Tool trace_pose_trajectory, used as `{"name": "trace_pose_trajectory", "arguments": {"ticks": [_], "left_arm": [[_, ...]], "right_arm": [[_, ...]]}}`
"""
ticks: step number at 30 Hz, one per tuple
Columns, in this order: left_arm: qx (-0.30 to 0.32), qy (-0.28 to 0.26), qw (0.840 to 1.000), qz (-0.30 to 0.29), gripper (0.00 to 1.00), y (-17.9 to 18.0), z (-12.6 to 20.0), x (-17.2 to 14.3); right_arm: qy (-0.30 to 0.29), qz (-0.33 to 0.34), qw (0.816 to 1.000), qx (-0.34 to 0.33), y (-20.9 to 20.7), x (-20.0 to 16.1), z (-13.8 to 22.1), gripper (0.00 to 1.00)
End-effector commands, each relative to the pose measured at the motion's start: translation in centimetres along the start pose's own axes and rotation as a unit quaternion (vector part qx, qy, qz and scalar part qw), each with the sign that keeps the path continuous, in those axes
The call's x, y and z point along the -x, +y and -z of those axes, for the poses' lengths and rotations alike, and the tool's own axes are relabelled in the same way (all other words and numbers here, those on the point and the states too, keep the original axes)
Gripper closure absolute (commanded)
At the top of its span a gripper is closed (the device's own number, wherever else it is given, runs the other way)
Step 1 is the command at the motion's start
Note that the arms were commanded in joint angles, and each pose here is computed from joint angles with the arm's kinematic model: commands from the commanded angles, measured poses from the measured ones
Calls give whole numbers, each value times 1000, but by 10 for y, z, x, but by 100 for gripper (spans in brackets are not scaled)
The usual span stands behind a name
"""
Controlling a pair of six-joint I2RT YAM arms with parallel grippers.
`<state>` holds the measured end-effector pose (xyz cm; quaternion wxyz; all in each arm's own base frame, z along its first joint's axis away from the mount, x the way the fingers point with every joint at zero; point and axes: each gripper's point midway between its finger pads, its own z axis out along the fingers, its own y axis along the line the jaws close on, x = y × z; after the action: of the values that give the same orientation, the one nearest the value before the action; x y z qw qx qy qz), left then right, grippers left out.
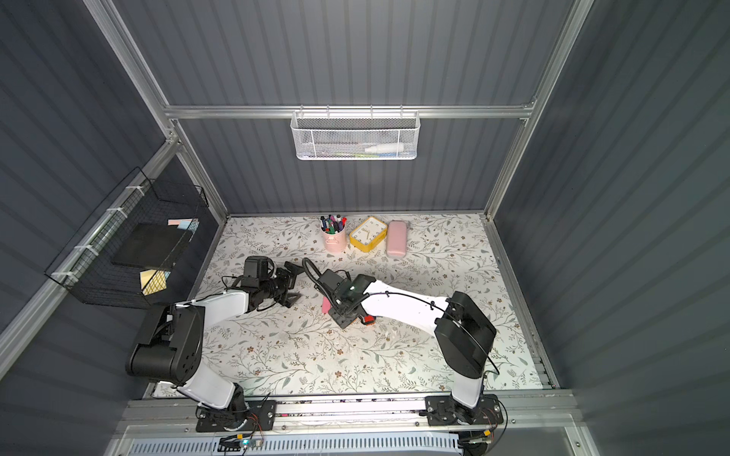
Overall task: Assemble the number 6 with building blocks
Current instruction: Place the building block at the center of the board.
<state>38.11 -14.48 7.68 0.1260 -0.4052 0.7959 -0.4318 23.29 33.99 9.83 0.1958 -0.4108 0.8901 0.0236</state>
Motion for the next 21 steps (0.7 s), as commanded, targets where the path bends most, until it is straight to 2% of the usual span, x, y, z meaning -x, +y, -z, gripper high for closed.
{"name": "trace_pose_trajectory", "arguments": {"ticks": [1,13,21], "left_arm": [[7,16,1000,-2,1,4,-3,-2],[7,-13,999,29,1,25,22,23],[10,-16,999,32,1,29,26,27]], "right_arm": [[25,25,999,-19,3,-12,-11,74],[49,35,998,18,28,-15,-39,73],[57,44,997,33,41,-14,-52,67]]}}
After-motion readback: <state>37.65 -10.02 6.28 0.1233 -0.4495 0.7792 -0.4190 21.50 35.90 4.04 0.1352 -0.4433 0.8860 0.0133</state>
